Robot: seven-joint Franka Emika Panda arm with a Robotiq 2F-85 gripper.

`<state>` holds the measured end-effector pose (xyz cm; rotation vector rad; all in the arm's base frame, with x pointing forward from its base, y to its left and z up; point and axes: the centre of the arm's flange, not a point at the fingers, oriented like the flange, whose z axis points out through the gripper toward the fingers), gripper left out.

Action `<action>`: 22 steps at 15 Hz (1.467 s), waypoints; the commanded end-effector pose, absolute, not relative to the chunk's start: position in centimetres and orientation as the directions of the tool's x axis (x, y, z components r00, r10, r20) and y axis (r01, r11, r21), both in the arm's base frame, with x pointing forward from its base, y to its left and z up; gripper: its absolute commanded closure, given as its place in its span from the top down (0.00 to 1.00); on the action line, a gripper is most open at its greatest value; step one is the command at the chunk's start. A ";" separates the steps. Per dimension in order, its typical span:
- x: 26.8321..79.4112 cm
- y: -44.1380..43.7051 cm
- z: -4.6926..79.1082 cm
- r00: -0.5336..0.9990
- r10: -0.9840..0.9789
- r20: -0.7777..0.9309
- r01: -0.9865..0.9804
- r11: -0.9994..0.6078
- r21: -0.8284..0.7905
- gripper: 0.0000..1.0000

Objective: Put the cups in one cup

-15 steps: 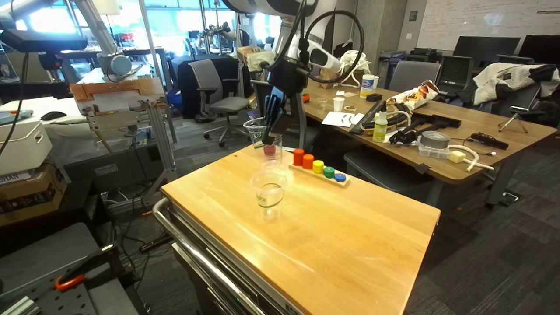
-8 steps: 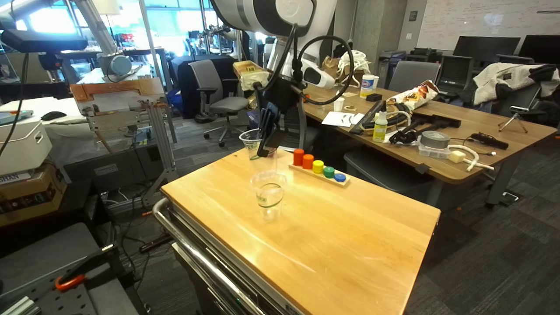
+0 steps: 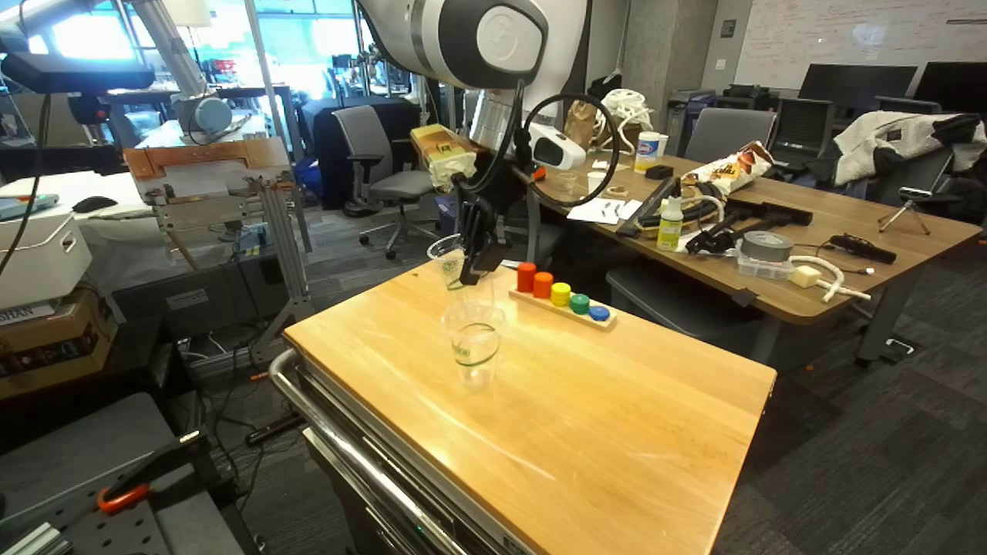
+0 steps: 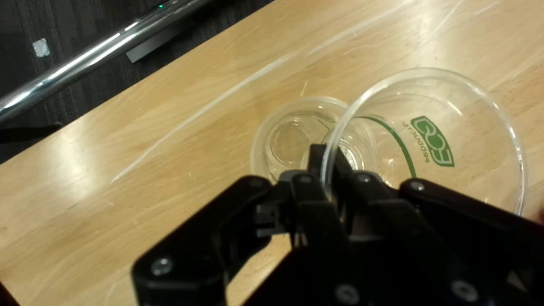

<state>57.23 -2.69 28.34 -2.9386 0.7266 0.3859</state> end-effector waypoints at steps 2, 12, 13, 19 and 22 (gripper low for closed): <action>56.8 -2.7 27.2 0.871 -0.415 -0.262 -0.444 -0.894 -0.064 0.01; 56.6 -3.3 28.0 0.873 -0.416 -0.254 -0.445 -0.893 -0.069 0.68; 56.5 -3.5 28.8 0.871 -0.421 -0.253 -0.450 -0.890 -0.070 0.77; 55.6 -3.0 36.5 0.883 -0.384 -0.271 -0.398 -0.917 0.003 1.00; 54.7 -2.7 41.2 0.897 -0.369 -0.245 -0.371 -0.928 0.039 1.00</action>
